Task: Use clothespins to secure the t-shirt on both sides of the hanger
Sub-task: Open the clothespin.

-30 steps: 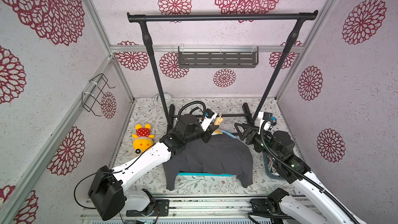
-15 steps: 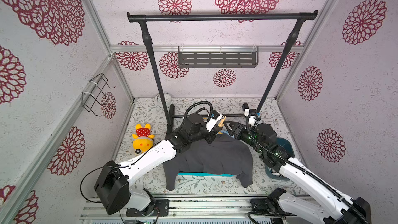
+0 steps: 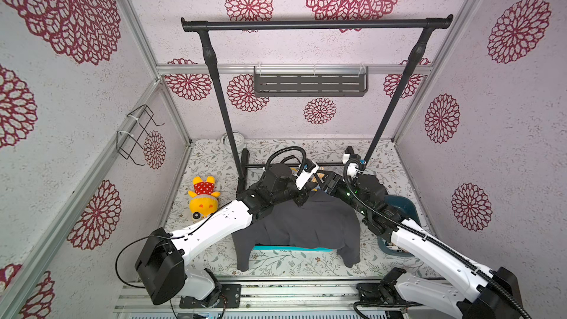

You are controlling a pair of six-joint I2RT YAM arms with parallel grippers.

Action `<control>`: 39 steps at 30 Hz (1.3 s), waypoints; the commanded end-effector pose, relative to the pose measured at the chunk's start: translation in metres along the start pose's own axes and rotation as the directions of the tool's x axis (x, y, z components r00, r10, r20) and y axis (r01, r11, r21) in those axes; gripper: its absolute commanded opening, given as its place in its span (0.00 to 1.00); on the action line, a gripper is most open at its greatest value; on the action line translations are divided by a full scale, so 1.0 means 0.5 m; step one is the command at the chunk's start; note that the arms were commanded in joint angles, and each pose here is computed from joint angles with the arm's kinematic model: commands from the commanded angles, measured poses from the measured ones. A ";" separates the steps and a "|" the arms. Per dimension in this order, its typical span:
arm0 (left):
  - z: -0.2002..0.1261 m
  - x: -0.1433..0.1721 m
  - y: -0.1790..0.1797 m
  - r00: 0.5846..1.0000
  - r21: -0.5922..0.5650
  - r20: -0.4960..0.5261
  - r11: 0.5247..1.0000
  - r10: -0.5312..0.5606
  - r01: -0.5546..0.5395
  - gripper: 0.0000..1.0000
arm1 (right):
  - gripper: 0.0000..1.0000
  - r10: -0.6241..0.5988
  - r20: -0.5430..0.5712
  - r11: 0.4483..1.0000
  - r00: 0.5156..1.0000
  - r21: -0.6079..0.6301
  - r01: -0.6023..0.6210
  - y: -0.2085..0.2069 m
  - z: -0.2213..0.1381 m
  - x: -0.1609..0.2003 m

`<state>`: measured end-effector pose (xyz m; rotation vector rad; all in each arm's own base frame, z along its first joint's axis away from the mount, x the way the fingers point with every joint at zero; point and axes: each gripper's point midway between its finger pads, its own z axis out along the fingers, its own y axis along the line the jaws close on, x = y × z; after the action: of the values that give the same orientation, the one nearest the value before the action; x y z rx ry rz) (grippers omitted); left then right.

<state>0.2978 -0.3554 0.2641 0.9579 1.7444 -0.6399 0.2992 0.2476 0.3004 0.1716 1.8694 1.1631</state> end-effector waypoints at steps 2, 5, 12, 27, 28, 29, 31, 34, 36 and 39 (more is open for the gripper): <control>0.004 -0.004 0.000 0.999 -0.022 0.002 0.999 0.046 -0.046 0.00 | 0.51 0.019 0.102 0.999 0.995 -0.034 -0.016 0.037 -0.007 -0.051; 0.005 -0.001 -0.001 0.999 -0.020 0.000 0.999 0.050 -0.050 0.00 | 0.46 0.023 0.116 1.000 0.993 -0.019 -0.021 0.029 -0.006 -0.054; 0.007 0.001 -0.005 0.998 -0.006 -0.002 0.998 0.058 -0.058 0.00 | 0.44 0.039 0.107 0.999 0.993 -0.032 -0.035 0.034 0.003 -0.051; 0.017 0.010 0.000 0.998 -0.017 -0.022 0.998 0.067 -0.067 0.00 | 0.27 0.038 0.113 0.999 0.993 0.013 -0.040 0.014 0.013 -0.045; 0.017 0.009 0.000 0.997 -0.015 -0.025 0.998 0.067 -0.068 0.01 | 0.26 0.035 0.116 0.999 0.993 0.020 -0.038 0.010 0.014 -0.045; 0.016 0.007 -0.001 0.997 -0.013 -0.029 0.998 0.066 -0.066 0.05 | 0.25 0.033 0.119 0.999 0.992 0.029 -0.036 0.006 0.015 -0.045; 0.010 0.007 0.000 0.998 -0.016 -0.038 0.998 0.054 -0.055 0.17 | 0.24 0.025 0.125 0.998 0.992 0.049 -0.031 -0.004 0.016 -0.044; -0.001 0.008 0.004 0.998 -0.033 -0.041 0.999 0.037 -0.038 0.35 | 0.22 -0.008 0.142 0.994 0.990 0.105 -0.007 -0.029 0.018 -0.045; -0.010 0.006 0.007 0.999 -0.048 -0.028 0.998 0.031 -0.033 0.49 | 0.21 -0.035 0.153 0.989 0.988 0.146 0.012 -0.045 0.016 -0.047; -0.033 -0.001 0.013 1.000 -0.071 -0.017 0.997 0.022 -0.023 0.60 | 0.17 -0.064 0.185 0.981 0.981 0.194 0.027 -0.070 0.010 -0.055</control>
<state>0.3004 -0.3483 0.2539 0.9610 1.7871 -0.5649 0.3225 0.2325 0.2826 0.3064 1.8553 0.9943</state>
